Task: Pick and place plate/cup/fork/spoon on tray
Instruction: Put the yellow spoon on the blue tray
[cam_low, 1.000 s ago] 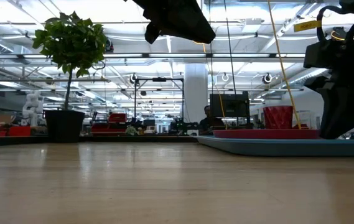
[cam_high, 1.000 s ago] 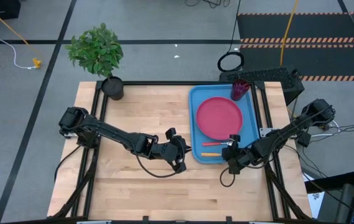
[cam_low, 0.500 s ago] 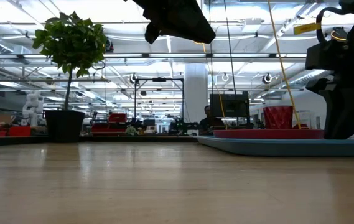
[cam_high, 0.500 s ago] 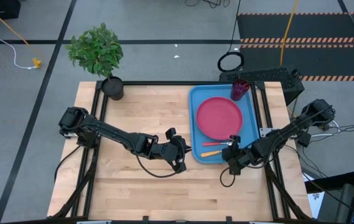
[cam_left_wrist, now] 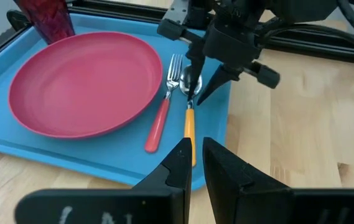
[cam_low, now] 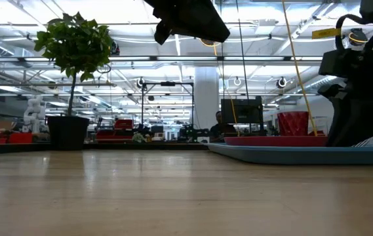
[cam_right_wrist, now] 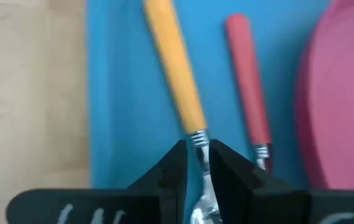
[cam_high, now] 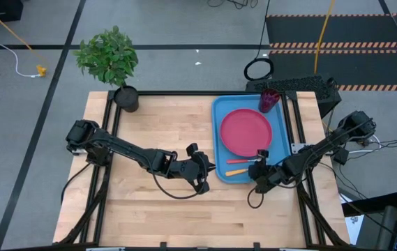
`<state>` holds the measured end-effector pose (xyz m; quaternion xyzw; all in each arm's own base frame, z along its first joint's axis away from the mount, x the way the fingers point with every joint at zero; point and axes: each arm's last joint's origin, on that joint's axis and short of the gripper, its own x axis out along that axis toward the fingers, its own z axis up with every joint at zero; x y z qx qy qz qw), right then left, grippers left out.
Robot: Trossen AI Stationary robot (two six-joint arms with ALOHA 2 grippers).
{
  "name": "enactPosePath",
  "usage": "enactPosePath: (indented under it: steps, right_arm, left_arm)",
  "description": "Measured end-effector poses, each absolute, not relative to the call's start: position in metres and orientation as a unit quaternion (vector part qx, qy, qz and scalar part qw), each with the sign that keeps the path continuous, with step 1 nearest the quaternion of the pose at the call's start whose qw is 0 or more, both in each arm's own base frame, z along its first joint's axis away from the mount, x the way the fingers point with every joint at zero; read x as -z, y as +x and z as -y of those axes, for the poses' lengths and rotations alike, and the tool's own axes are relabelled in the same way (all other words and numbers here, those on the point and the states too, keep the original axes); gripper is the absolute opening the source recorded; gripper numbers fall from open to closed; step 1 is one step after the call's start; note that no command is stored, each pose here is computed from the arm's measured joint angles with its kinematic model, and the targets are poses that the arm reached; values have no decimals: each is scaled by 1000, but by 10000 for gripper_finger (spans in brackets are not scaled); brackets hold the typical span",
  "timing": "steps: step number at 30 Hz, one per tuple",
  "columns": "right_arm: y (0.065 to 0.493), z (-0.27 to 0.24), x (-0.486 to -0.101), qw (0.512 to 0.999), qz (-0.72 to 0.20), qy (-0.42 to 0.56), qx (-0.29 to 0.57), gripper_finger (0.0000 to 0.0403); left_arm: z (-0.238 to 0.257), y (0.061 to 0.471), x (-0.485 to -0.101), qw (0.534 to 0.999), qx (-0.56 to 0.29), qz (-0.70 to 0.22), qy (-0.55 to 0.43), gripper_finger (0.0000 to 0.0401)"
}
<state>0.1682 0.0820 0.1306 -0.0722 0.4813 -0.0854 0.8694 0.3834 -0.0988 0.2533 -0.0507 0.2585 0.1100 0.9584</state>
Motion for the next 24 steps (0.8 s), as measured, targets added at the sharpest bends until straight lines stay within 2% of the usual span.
enactPosePath:
  steps: [24]
  right_arm:
    - [162, -78, -115, 881, -463, -71, 59, 59]
  left_arm:
    - [97, 384, -253, 958, -111, -259, -46, 40]
